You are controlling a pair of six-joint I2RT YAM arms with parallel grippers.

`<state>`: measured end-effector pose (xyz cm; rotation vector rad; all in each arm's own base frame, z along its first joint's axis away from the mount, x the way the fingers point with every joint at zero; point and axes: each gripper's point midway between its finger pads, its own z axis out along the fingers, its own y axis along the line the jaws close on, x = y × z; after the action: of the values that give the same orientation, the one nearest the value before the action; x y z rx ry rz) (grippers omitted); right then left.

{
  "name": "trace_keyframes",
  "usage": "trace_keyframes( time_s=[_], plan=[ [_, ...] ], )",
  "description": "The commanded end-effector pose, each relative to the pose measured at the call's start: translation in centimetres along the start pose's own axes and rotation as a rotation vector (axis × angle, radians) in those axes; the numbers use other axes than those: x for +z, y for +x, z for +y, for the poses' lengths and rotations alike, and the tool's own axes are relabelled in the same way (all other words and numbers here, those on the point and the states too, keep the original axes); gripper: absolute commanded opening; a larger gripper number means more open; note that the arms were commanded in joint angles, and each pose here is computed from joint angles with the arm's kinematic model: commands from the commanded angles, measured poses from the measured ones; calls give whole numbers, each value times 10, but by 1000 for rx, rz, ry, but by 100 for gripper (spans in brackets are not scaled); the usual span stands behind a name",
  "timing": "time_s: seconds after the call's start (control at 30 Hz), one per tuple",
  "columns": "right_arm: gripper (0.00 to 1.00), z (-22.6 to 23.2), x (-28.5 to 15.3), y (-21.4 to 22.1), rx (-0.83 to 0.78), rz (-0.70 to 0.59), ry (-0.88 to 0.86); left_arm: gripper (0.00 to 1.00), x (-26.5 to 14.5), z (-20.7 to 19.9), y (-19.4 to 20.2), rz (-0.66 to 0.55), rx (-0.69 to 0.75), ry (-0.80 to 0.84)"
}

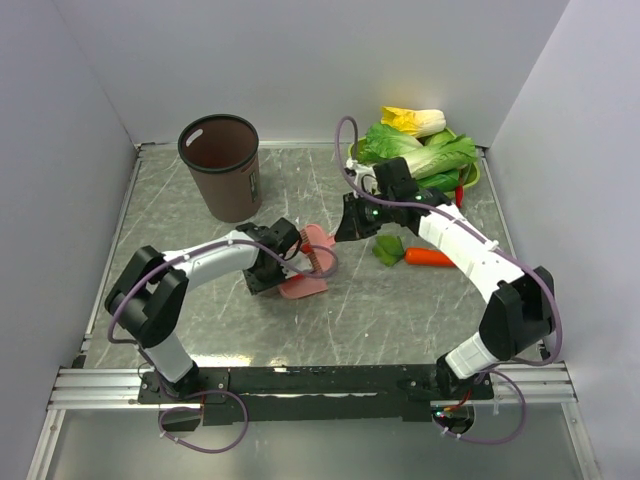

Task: Sweep away the paper scraps from the table

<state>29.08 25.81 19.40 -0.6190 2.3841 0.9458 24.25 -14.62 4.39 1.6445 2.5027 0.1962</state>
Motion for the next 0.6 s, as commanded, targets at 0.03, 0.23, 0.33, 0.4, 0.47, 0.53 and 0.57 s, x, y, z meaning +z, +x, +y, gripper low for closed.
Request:
trace_keyframes(
  time_s=[0.03,0.23,0.33,0.4,0.47,0.53,0.57],
  plan=[
    [0,25,-55,-28,-149,-126,-12,1,-9,-1,-19,-156,-72,-17],
    [0,-2,-82,-49,-127,-237,120,1,-26,7,-32,-238,-96,-45],
    [0,-22,-96,-69,-115,-299,206,1,-44,14,-42,-297,-102,-66],
    [0,-30,-104,-84,-99,-346,234,1,-53,17,-45,-315,-109,-69],
    [0,-43,-113,-96,-60,-385,274,1,-69,23,-52,-354,-134,-78],
    [0,-56,-109,-100,-20,-374,289,1,-86,29,-56,-395,-172,-68],
    [0,-60,-109,-103,-7,-380,289,1,-92,32,-58,-411,-201,-64]
  ],
)
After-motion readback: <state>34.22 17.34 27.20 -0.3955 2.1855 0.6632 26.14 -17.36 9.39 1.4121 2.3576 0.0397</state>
